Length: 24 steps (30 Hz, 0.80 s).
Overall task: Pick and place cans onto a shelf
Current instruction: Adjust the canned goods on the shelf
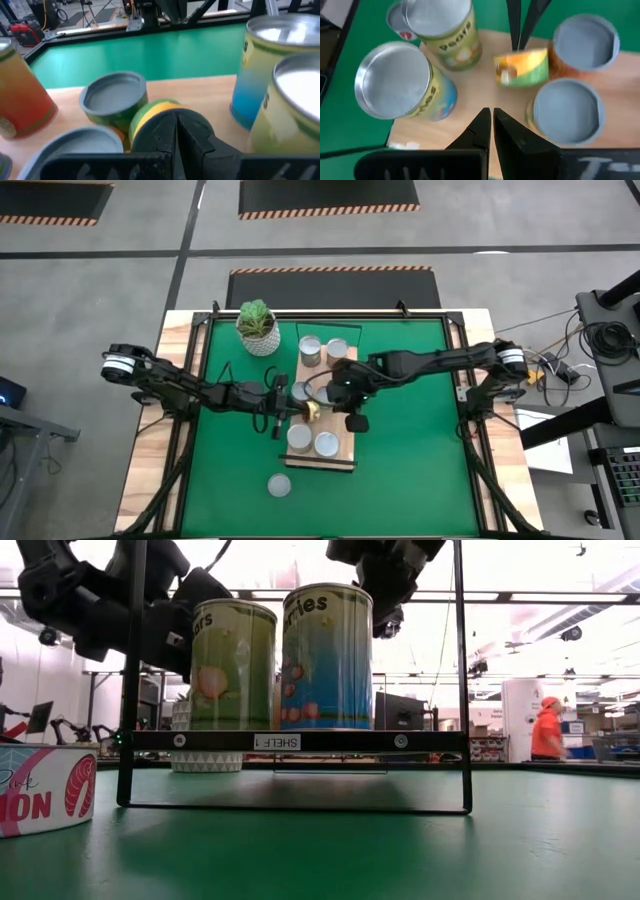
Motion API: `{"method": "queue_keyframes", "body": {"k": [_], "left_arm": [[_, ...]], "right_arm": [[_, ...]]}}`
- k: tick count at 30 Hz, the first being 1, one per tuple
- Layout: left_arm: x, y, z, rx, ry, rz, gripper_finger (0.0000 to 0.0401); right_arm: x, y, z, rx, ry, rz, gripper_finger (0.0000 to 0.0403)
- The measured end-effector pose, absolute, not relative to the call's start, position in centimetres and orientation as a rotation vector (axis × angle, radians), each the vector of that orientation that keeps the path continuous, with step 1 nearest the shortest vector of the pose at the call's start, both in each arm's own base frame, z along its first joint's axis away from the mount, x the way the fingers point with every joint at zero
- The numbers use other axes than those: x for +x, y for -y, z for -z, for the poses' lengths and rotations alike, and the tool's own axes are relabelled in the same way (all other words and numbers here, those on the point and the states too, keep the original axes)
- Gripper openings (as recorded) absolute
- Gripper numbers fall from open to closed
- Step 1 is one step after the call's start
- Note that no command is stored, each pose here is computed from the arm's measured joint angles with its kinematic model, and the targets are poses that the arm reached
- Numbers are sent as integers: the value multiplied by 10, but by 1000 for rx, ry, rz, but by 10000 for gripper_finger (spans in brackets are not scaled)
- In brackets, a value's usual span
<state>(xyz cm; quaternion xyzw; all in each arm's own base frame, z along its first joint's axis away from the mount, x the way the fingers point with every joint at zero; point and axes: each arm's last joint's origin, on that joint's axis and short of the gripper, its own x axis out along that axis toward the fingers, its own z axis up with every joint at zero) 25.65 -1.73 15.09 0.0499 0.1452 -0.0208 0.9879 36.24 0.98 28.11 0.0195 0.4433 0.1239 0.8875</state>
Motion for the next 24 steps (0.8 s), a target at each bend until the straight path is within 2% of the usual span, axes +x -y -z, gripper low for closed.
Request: {"method": "queue_keyframes", "body": {"k": [11, 24], "left_arm": [[260, 18, -159, 56, -306, 36, 0], [242, 17, -188, 24, -273, 36, 0]], "right_arm": [[359, -9, -256, -13, -894, -278, 11], [360, -7, -256, -132, -870, -274, 11]]}}
